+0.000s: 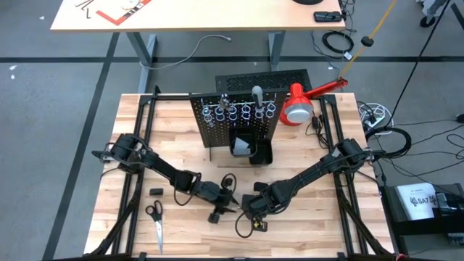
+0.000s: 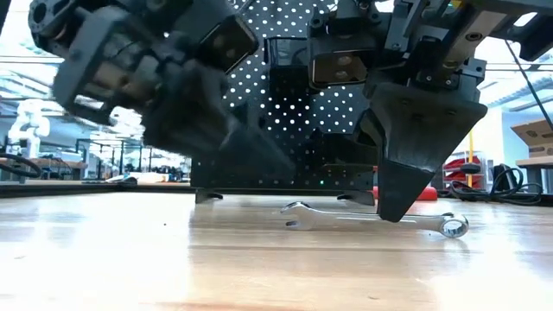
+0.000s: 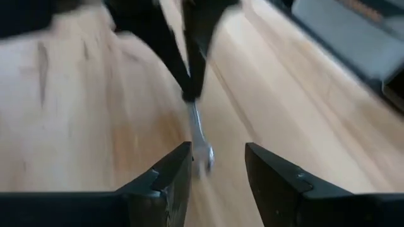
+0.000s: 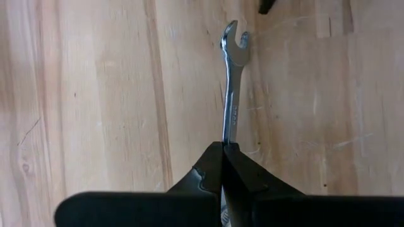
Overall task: Hang tools onto peg board
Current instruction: Hang the wrench on the pegboard
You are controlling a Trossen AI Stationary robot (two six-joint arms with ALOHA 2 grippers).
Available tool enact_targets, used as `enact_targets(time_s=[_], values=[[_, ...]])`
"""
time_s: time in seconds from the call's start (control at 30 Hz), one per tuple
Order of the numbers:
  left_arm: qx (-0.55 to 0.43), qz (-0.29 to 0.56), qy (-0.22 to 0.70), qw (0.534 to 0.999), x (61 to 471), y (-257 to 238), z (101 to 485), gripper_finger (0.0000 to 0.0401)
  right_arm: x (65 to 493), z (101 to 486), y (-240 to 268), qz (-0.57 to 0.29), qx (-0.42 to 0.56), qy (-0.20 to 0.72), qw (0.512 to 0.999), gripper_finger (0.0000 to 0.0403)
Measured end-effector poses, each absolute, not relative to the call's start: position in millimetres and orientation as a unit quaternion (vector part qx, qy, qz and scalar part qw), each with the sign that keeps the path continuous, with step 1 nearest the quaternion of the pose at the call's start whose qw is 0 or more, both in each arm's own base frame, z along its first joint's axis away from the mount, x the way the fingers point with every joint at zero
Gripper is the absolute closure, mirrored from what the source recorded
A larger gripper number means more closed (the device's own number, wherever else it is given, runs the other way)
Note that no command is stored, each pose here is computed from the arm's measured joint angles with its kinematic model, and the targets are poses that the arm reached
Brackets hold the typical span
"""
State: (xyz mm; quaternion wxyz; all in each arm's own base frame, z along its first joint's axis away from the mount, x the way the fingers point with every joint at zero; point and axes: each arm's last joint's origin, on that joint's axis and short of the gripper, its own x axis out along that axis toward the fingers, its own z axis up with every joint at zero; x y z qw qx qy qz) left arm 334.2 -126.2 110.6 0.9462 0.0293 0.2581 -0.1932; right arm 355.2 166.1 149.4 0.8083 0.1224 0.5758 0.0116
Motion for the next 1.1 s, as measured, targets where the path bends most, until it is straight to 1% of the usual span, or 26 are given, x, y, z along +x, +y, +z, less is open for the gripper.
enact_targets(time_s=[0.13, 0.3, 0.9, 1.1], values=[[0.041, -0.19, 0.284, 0.939, 331, -126, 104, 0.0244, 355, 150, 166, 0.011, 0.123, 0.576, 0.808, 0.0403], [0.049, -0.16, 0.281, 0.945, 332, -125, 104, 0.0244, 357, 150, 163, 0.009, 0.125, 0.575, 0.809, 0.0403], [0.04, -0.178, 0.283, 0.942, 331, -126, 104, 0.0244, 361, 150, 153, 0.006, 0.122, 0.572, 0.811, 0.0403], [0.043, -0.142, 0.286, 0.947, 332, -124, 104, 0.0245, 364, 150, 150, 0.007, 0.122, 0.568, 0.814, 0.0403]])
